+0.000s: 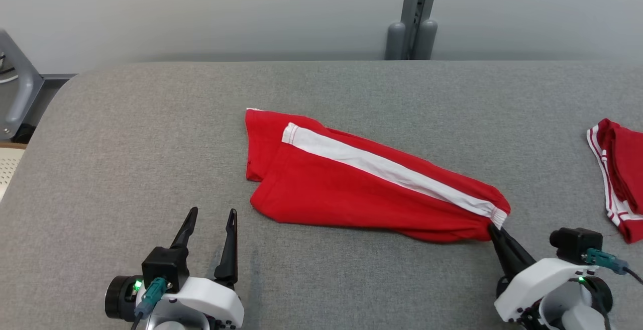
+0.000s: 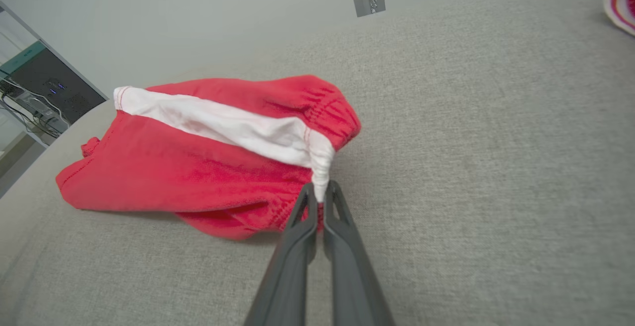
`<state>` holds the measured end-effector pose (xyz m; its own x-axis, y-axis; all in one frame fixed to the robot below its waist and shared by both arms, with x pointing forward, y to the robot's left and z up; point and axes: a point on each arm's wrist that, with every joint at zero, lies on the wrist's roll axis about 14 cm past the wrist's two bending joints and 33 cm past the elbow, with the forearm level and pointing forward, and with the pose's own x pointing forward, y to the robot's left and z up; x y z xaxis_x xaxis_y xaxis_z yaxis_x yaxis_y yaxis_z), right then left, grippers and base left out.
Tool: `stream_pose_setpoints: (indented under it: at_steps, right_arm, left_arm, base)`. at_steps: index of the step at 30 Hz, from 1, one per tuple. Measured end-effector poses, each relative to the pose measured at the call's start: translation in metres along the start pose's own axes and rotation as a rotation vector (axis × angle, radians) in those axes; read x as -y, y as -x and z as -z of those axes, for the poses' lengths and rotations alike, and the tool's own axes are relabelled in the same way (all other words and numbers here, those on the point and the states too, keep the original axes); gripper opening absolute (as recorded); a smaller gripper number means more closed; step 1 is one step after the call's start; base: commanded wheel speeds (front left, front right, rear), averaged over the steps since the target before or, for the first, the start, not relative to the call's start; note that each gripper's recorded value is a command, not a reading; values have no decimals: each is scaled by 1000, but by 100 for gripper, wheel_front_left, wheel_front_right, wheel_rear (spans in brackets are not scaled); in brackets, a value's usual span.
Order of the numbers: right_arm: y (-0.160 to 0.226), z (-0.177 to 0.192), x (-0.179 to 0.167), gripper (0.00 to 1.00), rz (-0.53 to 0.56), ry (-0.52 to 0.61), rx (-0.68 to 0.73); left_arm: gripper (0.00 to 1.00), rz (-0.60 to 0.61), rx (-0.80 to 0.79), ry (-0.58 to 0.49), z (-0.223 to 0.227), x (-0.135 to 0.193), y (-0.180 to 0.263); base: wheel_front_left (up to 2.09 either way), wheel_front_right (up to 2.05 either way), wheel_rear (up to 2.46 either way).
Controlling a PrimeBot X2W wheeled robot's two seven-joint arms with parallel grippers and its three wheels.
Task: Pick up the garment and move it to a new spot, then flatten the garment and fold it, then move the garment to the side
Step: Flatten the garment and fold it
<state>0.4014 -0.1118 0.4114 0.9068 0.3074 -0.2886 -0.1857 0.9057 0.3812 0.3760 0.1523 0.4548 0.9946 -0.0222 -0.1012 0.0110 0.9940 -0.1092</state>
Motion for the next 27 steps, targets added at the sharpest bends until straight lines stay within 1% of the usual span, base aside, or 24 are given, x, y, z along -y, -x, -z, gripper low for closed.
stream_pose_setpoints:
  at_steps: [5,9,14,17,21,22,23,24,25,26,27]
  right_arm:
    - [20,-1,26,0,30,19,-43]
    - [31,-1,43,0,53,11,-81]
    - [42,-9,82,0,137,54,-84]
    - [41,-13,89,0,160,63,-62]
    - [37,-10,86,0,164,65,-52]
    - [36,-8,86,8,165,68,-51]
    - [36,-8,85,22,166,70,-48]
    - [35,-10,85,40,168,70,-39]
    - [34,-11,85,53,170,66,-27]
    - [35,-11,86,84,177,60,-18]
    - [35,-11,87,100,180,62,-18]
  left_arm:
    - [100,20,-1,-3,0,5,-3]
    - [100,29,-5,-4,2,8,-5]
    - [100,36,-13,-8,5,10,-7]
    - [100,39,-17,-10,6,11,-8]
    - [100,42,-23,-9,8,11,-8]
    - [100,42,-24,-9,8,11,-8]
    - [100,42,-25,-9,9,11,-8]
    - [100,44,-24,-9,9,12,-8]
    - [100,45,-24,-8,8,12,-8]
    - [100,46,-22,-7,8,13,-8]
    - [100,46,-21,-7,8,13,-8]
  base:
    - [0,0,0]
    - [0,0,0]
    - [0,0,0]
    - [0,0,0]
    - [0,0,0]
    - [0,0,0]
    - [0,0,0]
    - [0,0,0]
    - [0,0,0]
    - [0,0,0]
    - [0,0,0]
